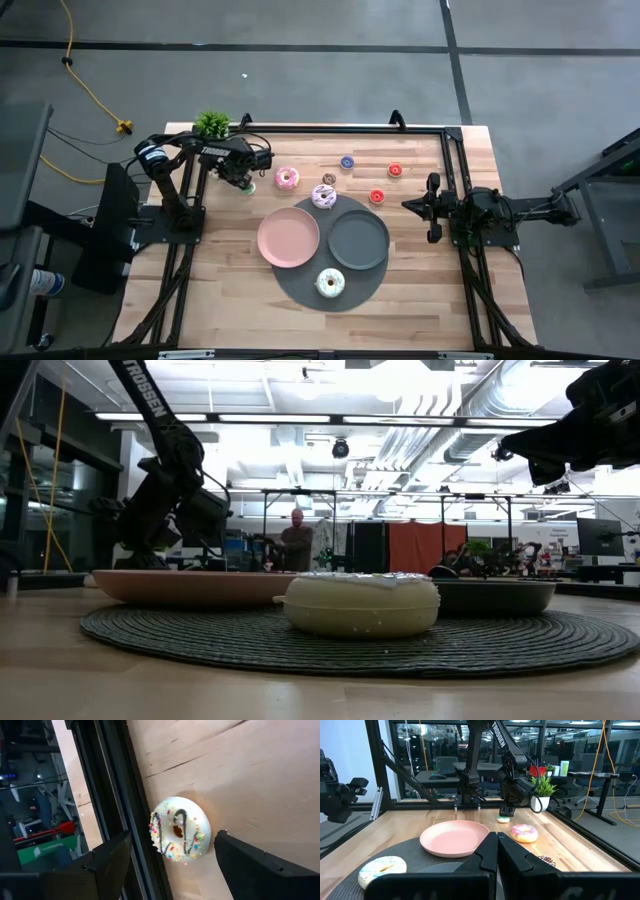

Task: Pick & Place donuts
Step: Put the small white donut on the black plate

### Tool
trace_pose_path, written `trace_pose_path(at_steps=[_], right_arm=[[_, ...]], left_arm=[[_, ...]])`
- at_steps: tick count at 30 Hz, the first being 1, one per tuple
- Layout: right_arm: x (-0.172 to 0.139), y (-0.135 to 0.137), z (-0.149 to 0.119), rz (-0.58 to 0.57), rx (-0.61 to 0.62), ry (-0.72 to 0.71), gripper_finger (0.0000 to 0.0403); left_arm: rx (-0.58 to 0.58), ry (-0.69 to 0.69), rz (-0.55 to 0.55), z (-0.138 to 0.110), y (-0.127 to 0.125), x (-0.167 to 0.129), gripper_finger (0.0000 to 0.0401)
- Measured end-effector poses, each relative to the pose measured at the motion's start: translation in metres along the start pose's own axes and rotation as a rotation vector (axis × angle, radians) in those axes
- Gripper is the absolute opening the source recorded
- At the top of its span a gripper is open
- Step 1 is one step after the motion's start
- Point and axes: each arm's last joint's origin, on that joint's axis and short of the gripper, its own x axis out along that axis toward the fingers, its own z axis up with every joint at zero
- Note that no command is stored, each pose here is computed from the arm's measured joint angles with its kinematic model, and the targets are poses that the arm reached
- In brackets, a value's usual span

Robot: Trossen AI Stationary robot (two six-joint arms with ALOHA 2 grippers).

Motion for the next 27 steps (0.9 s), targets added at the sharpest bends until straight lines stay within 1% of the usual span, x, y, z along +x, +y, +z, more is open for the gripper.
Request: trace_pose_path(at_steps=[5,16,27], right_arm=[[0.0000,0.0000,0.0000,0.000,0.000,0.000,0.0000],[0.0000,0.0000,-0.0001,-0.001,0.000,0.000,0.0000],[0.0000,0.0000,0.0000,0.000,0.000,0.000,0.0000]], left_arm=[[0.002,0.004,0.002,-0.0015,-0.0002,0.0015,0.0268],[0.005,0.020,-0.034,-0.0012,-0.0023,0.0024,0.0181],[0.010,0.031,-0.040,-0.0021,-0.0027,0.0034,0.0128]])
